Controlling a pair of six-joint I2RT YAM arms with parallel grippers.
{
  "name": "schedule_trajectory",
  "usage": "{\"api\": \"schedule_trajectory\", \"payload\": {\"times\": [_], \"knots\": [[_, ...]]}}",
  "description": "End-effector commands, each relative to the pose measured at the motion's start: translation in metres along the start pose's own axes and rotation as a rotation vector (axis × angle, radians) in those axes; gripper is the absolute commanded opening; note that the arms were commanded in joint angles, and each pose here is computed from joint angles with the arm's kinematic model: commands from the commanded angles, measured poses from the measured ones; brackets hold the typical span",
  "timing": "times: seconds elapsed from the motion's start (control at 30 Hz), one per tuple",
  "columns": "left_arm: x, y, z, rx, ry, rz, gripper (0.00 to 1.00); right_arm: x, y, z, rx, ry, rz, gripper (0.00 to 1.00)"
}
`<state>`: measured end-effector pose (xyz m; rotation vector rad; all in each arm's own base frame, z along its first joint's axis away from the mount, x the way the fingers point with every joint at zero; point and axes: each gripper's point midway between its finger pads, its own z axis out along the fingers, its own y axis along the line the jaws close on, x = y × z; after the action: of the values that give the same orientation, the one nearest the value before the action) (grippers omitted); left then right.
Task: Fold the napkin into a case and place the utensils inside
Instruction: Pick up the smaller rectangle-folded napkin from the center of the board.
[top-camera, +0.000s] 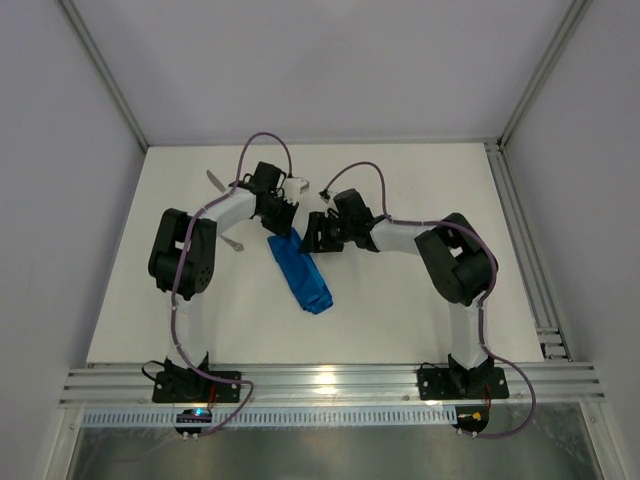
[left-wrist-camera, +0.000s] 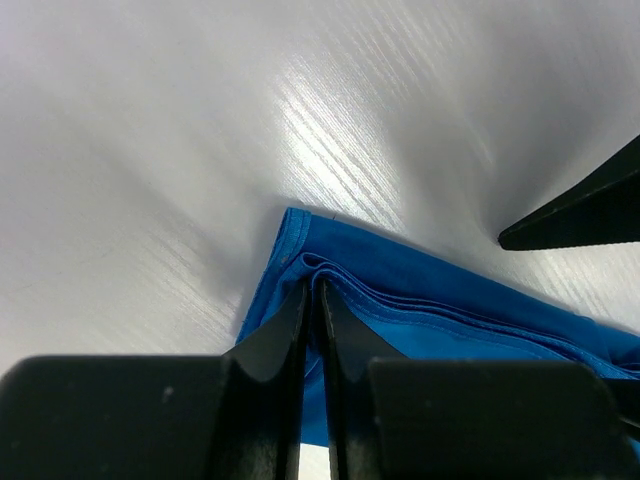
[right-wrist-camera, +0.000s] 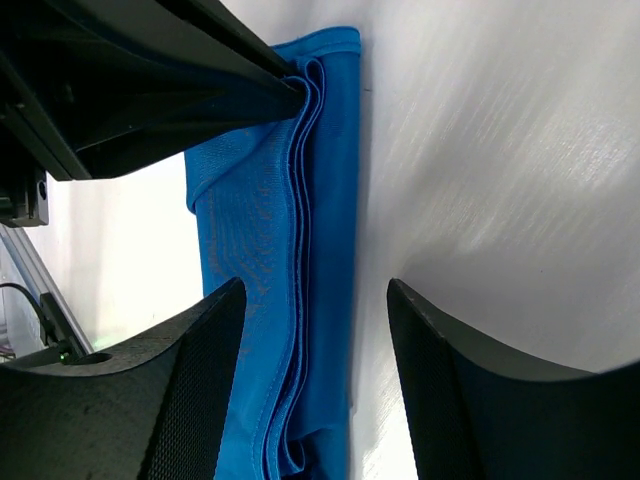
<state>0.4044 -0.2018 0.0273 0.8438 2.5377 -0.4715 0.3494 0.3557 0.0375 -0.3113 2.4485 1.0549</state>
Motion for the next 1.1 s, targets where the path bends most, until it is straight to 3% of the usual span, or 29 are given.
{"api": "schedule_trajectory", "payload": {"times": [0.0,0.27,0.57,0.83,0.97,1.07], "knots": [[-0.011,-0.004,0.001,0.02,-0.027,-0.008,0.1,0.007,0.002,-0.003,-0.019,0.015,-0.018,0.63],[-0.013,-0.008,-0.001,0.034,-0.037,-0.019,0.1,0.055,-0.012,0.001,-0.055,0.125,0.048,0.53],[-0.014,-0.017,-0.004,0.058,-0.043,-0.034,0.1,0.062,-0.017,0.015,-0.09,0.104,0.117,0.52],[-0.016,-0.019,-0.008,0.061,-0.059,-0.042,0.1,0.069,-0.023,0.028,-0.101,0.115,0.171,0.41],[-0.017,-0.021,-0.008,0.071,-0.064,-0.049,0.09,0.068,-0.023,0.031,-0.112,0.106,0.193,0.31],[-0.017,-0.022,-0.01,0.072,-0.066,-0.048,0.1,0.062,-0.019,0.03,-0.12,0.087,0.199,0.14]]}}
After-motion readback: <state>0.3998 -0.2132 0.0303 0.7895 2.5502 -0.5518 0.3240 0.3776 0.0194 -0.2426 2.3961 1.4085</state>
